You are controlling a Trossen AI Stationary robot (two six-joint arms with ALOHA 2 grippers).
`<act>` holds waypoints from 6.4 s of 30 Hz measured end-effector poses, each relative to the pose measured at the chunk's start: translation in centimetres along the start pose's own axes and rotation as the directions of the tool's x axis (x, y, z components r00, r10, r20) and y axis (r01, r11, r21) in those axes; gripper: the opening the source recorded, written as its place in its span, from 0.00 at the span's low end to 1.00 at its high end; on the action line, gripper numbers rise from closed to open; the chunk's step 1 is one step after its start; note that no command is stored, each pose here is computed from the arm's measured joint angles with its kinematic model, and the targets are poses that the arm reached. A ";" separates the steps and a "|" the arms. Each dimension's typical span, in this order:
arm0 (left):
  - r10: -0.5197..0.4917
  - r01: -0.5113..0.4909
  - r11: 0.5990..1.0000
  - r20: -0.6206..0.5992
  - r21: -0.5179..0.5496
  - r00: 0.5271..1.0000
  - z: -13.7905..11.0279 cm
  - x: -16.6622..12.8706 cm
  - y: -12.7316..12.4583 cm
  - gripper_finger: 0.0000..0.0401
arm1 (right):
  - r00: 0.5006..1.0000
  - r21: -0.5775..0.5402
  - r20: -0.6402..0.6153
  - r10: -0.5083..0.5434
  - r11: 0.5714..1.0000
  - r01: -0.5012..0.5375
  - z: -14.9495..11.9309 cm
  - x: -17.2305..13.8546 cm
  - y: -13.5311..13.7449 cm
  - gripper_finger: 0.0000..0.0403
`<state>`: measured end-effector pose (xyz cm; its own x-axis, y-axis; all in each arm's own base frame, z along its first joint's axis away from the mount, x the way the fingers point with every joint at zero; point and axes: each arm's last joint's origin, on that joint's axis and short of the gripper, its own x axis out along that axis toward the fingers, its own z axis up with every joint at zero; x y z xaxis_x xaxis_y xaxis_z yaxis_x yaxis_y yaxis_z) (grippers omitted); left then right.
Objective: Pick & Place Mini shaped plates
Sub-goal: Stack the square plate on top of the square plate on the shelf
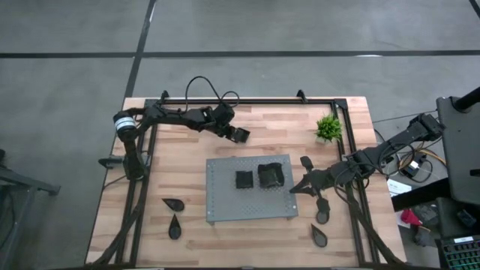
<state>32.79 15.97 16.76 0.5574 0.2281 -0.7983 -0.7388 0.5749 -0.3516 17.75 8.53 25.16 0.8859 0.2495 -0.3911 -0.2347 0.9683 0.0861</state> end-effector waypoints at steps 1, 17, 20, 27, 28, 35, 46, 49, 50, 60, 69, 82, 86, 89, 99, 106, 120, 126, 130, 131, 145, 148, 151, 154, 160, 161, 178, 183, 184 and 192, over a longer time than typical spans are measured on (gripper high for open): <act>0.002 -0.002 1.000 0.002 0.000 1.000 0.0 0.0 0.0 0.16 | 1.000 0.000 0.000 0.000 1.000 0.000 0.0 0.0 0.0 0.02; 0.000 0.000 1.000 0.013 -0.006 1.000 0.2 0.3 0.0 0.49 | 1.000 -0.002 -0.008 -0.001 1.000 0.001 -0.1 0.0 0.0 0.02; -0.002 0.002 1.000 0.016 -0.011 1.000 0.1 0.6 0.0 0.51 | 1.000 -0.007 -0.008 -0.001 1.000 0.001 -0.1 0.0 0.0 0.02; -0.009 0.010 0.999 0.025 -0.035 1.000 0.2 1.1 0.0 0.49 | 1.000 -0.002 -0.007 -0.001 1.000 0.001 -0.1 0.0 0.0 0.02; -0.012 0.013 0.999 0.031 -0.034 0.999 0.2 1.1 0.0 0.49 | 1.000 -0.002 -0.007 -0.001 1.000 0.001 -0.1 0.0 0.0 0.02; -0.016 0.017 0.999 0.036 -0.038 0.999 0.2 1.1 -0.1 0.46 | 1.000 -0.002 -0.007 -0.002 1.000 0.002 -0.1 0.0 0.0 0.02; -0.005 0.006 0.999 0.027 -0.035 1.000 -0.1 1.7 0.2 0.38 | 1.000 -0.002 -0.007 -0.002 1.000 0.002 -0.1 0.0 0.0 0.02; -0.009 0.010 0.999 0.038 -0.034 0.999 0.0 1.7 0.1 0.36 | 1.000 -0.002 -0.007 -0.002 1.000 0.002 -0.1 0.0 0.0 0.02; -0.007 0.009 0.999 0.037 -0.033 0.999 0.0 1.7 0.1 0.35 | 1.000 -0.002 -0.007 -0.002 1.000 0.002 -0.1 0.0 0.0 0.02; 0.001 -0.001 0.999 0.003 -0.033 1.000 -0.5 2.8 0.4 0.25 | 1.000 -0.002 -0.008 -0.002 1.000 0.002 -0.1 0.0 0.0 0.02; -0.012 0.012 1.000 0.012 -0.028 1.000 -0.1 2.6 0.1 0.09 | 1.000 -0.003 -0.009 -0.002 1.000 0.002 -0.1 0.0 0.0 0.02; -0.059 0.058 0.998 0.037 0.025 0.998 1.1 2.1 -0.9 0.00 | 1.000 -0.004 -0.017 -0.004 1.000 0.004 -0.4 0.1 -0.1 0.02; -0.068 0.067 0.997 0.040 0.035 0.997 1.6 1.7 -1.3 0.00 | 1.000 -0.004 -0.017 -0.004 1.000 0.004 -0.4 0.1 -0.1 0.02; -0.070 0.068 0.997 0.042 0.047 0.997 2.0 1.0 -1.6 0.00 | 1.000 -0.004 -0.016 -0.004 1.000 0.004 -0.4 0.1 -0.1 0.02; -0.063 0.058 0.992 0.047 0.115 0.997 2.9 -3.4 -2.5 0.00 | 1.000 -0.007 -0.016 -0.004 1.000 0.004 -0.4 0.1 -0.1 0.02; -0.097 0.077 0.981 0.104 0.177 0.990 3.4 -8.8 -3.0 0.00 | 1.000 -0.010 -0.015 -0.005 1.000 0.005 -0.4 0.1 -0.1 0.02; -0.313 0.272 0.922 0.116 0.275 0.943 2.5 -17.0 -3.7 0.00 | 1.000 -0.015 -0.010 -0.005 1.000 0.005 -0.3 0.1 -0.1 0.02; -0.345 0.308 0.896 0.066 0.320 0.936 1.8 -17.0 -4.4 0.00 | 1.000 -0.025 0.004 -0.003 1.000 0.003 -0.2 0.1 -0.1 0.02; -0.364 0.333 0.887 0.043 0.321 0.930 1.6 -17.0 -4.5 0.00 | 1.000 -0.008 0.005 -0.002 1.000 0.002 -0.2 0.1 -0.1 0.02; -0.365 0.335 0.887 0.039 0.318 0.930 1.6 -17.0 -4.5 0.00 | 1.000 -0.001 0.005 -0.003 1.000 0.003 -0.2 0.1 -0.1 0.02; -0.348 0.333 0.887 -0.012 0.321 0.937 0.8 -16.7 -4.8 0.00 | 1.000 0.029 0.002 -0.002 1.000 0.002 -0.2 0.1 -0.1 0.02; -0.347 0.332 0.886 -0.014 0.325 0.938 0.8 -16.6 -4.8 0.00 | 1.000 0.027 0.002 -0.002 1.000 0.002 -0.2 0.1 -0.1 0.02; -0.343 0.330 0.887 -0.018 0.323 0.939 0.8 -16.4 -4.8 0.00 | 1.000 0.027 0.002 -0.002 1.000 0.002 -0.2 0.1 -0.1 0.02; -0.342 0.330 0.887 -0.020 0.324 0.939 0.8 -16.4 -4.8 0.00 | 1.000 0.027 0.001 -0.002 1.000 0.002 -0.2 0.1 -0.1 0.02; -0.342 0.331 0.886 -0.023 0.326 0.939 0.8 -16.3 -4.9 0.00 | 1.000 0.026 0.001 -0.002 1.000 0.002 -0.2 0.1 -0.1 0.02; -0.342 0.330 0.886 -0.023 0.327 0.940 0.8 -16.3 -4.9 0.00 | 1.000 0.026 0.000 -0.002 1.000 0.002 -0.3 0.1 -0.1 0.02; -0.331 0.320 0.887 -0.025 0.333 0.943 0.7 -16.3 -4.9 0.00 | 1.000 0.027 0.000 -0.002 1.000 0.002 -0.3 0.1 -0.1 0.02; -0.333 0.323 0.885 -0.028 0.336 0.942 0.6 -16.3 -5.0 0.00 | 1.000 0.030 0.000 -0.002 1.000 0.002 -0.3 0.1 -0.1 0.02; -0.334 0.324 0.884 -0.029 0.337 0.942 0.5 -16.3 -5.1 0.00 | 1.000 0.030 0.000 -0.002 1.000 0.002 -0.3 0.1 -0.1 0.02; -0.360 0.358 0.878 -0.054 0.317 0.931 0.2 -16.3 -5.5 0.00 | 1.000 0.027 0.000 -0.002 1.000 0.002 -0.3 0.1 -0.1 0.02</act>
<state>27.85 9.23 31.81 0.7644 -0.0371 -0.6437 -0.3292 0.8359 -0.4391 17.74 8.48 24.89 0.8865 0.2474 -0.3910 -0.2217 0.9688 0.1103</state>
